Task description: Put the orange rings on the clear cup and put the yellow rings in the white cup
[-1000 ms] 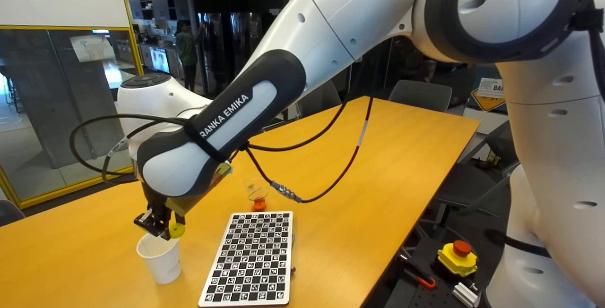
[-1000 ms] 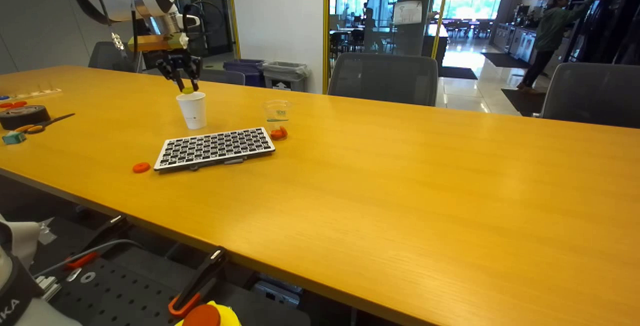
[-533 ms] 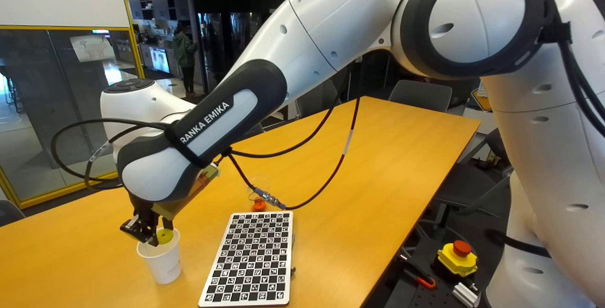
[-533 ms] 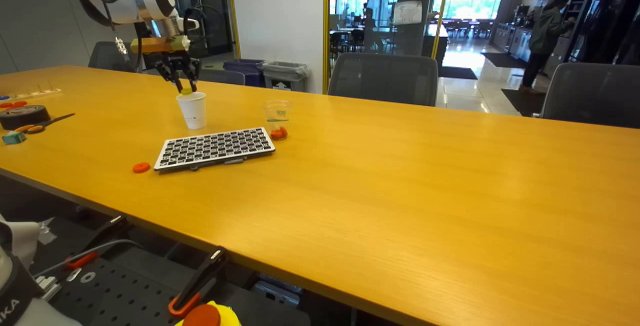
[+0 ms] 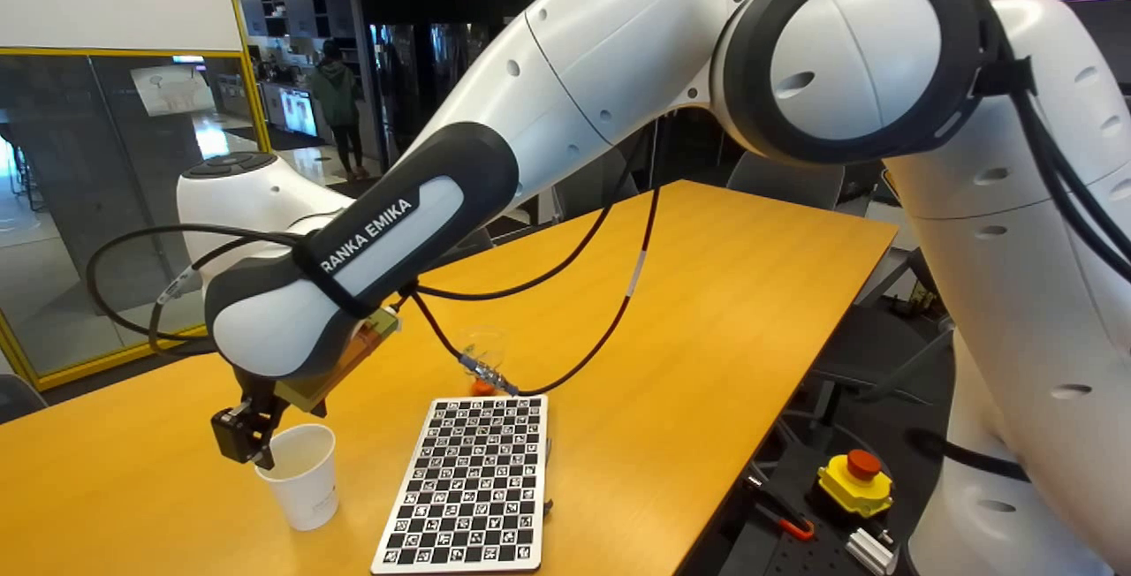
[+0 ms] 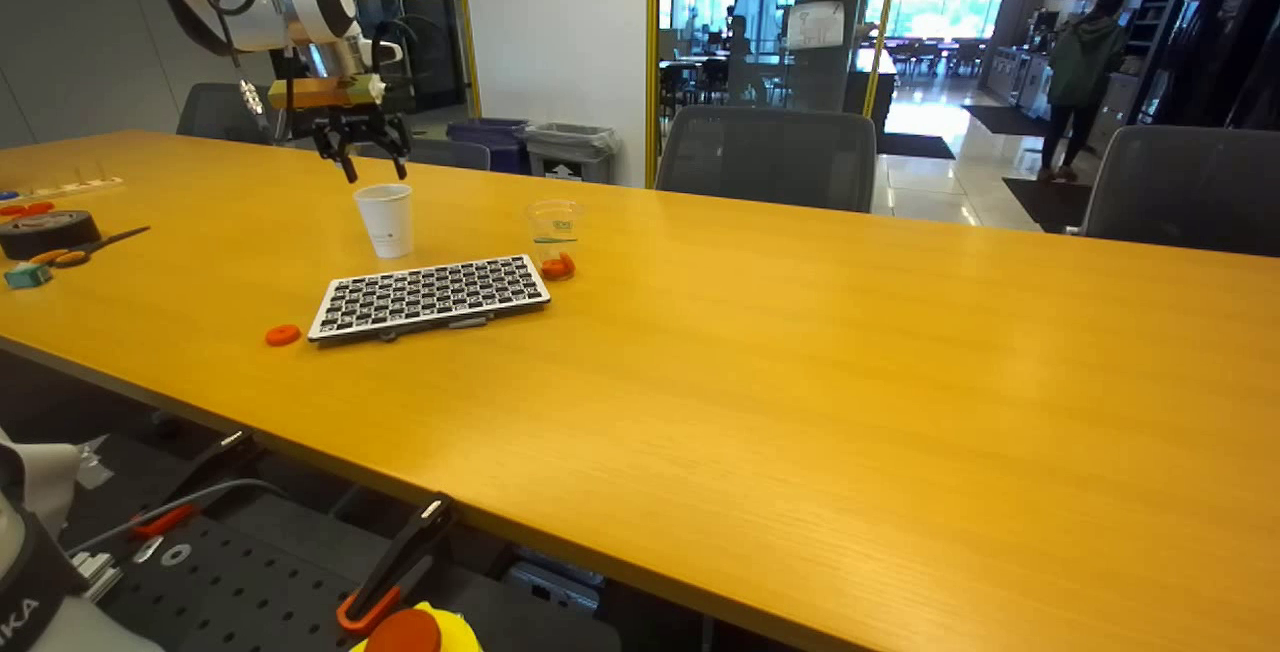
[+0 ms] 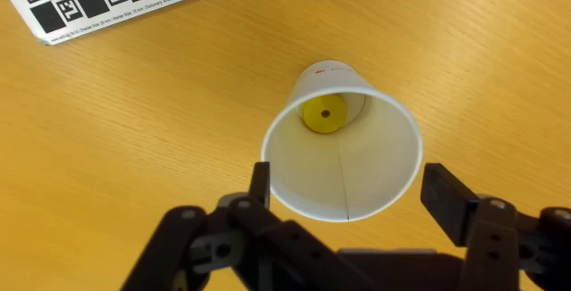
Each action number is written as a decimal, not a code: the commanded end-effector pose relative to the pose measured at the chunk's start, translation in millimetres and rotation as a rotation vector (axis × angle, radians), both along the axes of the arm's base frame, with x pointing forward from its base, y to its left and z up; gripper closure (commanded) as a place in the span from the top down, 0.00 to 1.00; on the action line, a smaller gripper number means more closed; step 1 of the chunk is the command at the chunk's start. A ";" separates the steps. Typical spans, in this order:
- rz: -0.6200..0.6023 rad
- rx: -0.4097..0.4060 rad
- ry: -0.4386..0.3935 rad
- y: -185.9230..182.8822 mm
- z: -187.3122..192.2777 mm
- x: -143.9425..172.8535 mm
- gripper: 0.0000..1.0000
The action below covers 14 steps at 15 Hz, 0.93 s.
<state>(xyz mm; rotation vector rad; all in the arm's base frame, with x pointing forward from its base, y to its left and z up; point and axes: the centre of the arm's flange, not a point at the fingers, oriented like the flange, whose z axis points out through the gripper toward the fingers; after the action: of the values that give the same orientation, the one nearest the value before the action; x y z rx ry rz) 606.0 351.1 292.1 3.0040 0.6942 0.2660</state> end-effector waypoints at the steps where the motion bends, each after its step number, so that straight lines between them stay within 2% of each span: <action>1: -0.027 -0.031 0.001 2.3 14.5 0.4 1.00; 3: -0.061 -0.086 0.022 -3.1 15.3 -14.5 1.00; 5: -0.083 -0.105 0.052 -8.5 13.5 -30.2 1.00; 14: -0.152 -0.094 0.142 -43.9 -41.7 -130.8 1.00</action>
<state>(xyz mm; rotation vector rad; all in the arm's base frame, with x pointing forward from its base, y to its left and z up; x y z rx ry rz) 519.1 328.4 256.9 2.9502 0.5228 0.0016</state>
